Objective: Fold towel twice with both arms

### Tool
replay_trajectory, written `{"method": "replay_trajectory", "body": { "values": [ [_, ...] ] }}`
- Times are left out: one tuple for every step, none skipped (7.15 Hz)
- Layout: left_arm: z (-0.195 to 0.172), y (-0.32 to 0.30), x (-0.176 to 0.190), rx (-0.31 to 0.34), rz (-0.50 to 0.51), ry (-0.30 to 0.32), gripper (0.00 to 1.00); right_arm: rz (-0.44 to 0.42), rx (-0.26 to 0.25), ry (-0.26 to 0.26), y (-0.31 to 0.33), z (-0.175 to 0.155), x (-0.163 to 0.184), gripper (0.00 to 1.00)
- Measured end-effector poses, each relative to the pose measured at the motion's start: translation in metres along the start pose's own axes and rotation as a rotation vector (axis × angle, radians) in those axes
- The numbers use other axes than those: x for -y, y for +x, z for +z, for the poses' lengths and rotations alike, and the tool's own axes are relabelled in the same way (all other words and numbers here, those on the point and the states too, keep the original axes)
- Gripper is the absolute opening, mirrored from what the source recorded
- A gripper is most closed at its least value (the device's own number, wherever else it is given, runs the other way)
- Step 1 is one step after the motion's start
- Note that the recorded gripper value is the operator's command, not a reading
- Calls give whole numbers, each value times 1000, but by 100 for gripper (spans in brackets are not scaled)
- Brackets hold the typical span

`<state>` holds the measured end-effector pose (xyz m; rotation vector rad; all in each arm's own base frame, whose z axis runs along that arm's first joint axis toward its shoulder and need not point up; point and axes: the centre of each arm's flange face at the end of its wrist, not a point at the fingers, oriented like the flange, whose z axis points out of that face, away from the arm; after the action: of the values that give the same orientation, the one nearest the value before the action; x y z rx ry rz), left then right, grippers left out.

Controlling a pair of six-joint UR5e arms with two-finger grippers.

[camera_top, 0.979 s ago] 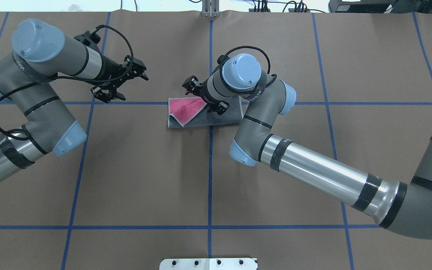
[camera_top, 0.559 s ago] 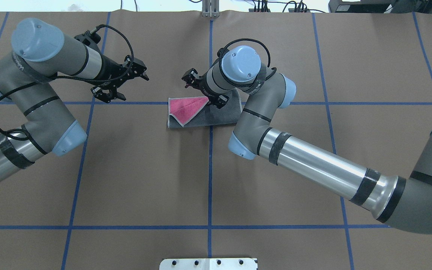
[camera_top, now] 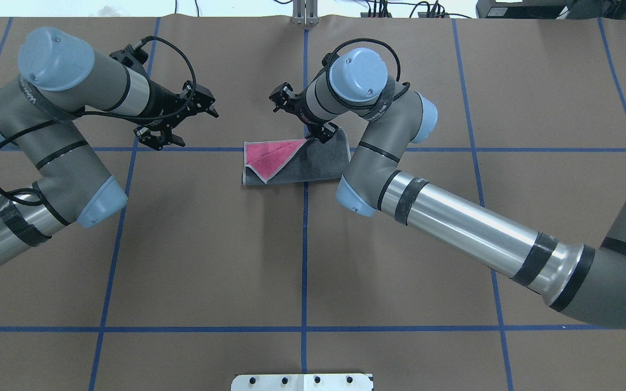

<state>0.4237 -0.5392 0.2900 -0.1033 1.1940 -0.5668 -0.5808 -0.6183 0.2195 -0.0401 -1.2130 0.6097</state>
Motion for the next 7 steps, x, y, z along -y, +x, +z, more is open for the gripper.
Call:
{"method": "replay_trajectory", "body": {
  "values": [
    [11, 4, -19, -14, -10, -8, 100, -5, -4, 3, 3, -2, 8, 99],
    [23, 8, -41, -36, -15, -8, 100, -7, -6, 4, 6, -3, 11, 99],
    [38, 14, -66, -55, -9, -1, 100, -9, -7, 5, 9, -3, 13, 99],
    [53, 19, -82, -60, -4, 5, 100, -11, -6, 5, 10, -4, 13, 99],
    [67, 18, -88, -58, -2, 9, 100, -13, -5, 5, 10, -4, 14, 99],
    [79, 17, -89, -56, 0, 11, 100, -17, -6, 8, 11, -5, 16, 99],
    [88, 16, -92, -55, 2, 10, 100, -23, -8, 11, 14, -6, 20, 99]
  ]
}}
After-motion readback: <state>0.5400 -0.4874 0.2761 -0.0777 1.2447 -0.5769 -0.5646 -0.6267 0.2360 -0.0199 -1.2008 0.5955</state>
